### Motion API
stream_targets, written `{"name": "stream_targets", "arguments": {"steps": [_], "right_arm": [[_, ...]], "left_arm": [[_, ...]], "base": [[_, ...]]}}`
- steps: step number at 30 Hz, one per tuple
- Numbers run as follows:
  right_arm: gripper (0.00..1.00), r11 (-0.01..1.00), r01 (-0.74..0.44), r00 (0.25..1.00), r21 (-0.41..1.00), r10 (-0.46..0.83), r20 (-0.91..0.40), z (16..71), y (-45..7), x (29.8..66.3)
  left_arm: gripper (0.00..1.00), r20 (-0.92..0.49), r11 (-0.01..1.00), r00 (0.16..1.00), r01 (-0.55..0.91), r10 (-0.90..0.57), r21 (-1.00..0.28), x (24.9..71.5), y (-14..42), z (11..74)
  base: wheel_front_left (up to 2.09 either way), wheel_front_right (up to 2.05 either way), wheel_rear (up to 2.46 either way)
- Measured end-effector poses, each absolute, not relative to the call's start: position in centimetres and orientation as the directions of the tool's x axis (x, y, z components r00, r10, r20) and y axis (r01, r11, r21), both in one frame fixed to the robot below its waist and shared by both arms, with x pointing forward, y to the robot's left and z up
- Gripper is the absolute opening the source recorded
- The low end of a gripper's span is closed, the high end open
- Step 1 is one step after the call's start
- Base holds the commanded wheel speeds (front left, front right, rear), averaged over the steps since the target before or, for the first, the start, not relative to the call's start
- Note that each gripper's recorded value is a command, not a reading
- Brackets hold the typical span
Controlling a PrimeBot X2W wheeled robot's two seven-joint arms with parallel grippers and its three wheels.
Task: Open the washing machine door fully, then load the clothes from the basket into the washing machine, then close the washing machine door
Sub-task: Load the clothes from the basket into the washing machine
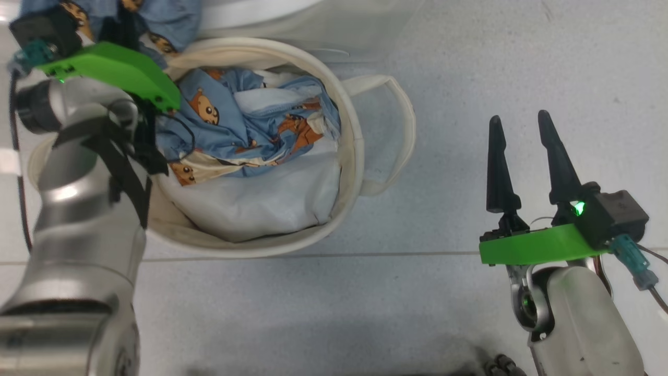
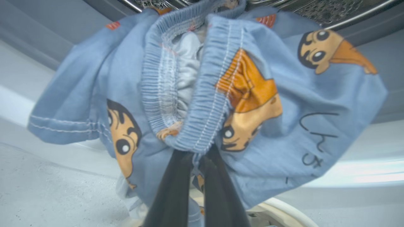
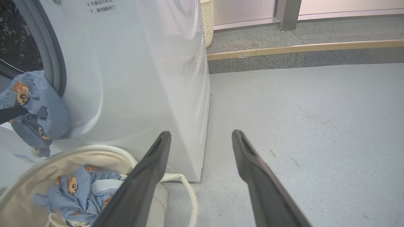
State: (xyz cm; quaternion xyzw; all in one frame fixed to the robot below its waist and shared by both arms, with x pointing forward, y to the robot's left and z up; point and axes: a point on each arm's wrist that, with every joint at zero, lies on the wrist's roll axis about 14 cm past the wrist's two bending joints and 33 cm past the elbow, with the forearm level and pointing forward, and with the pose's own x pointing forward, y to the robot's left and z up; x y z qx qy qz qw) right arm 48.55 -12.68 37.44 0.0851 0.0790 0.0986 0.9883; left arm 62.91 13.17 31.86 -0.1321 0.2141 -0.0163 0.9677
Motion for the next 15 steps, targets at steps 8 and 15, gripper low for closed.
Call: {"name": "stream_targets", "arguments": {"steps": [8,15], "right_arm": [[1.00,0.958,-0.218,0.968,0.187,0.236,-0.080,40.1,-11.5,48.5],[1.00,0.952,-0.239,0.964,0.193,0.256,-0.070,40.7,-10.8,48.2]], "left_arm": [[0.00,-0.258,0.947,0.962,0.007,-0.094,-0.321,62.2,13.4,37.2],[0.00,-0.092,0.954,0.994,0.021,-0.051,-0.300,64.1,14.8,42.9]], "base": [[0.00,0.00,0.00],[0.00,0.00,0.00]]}}
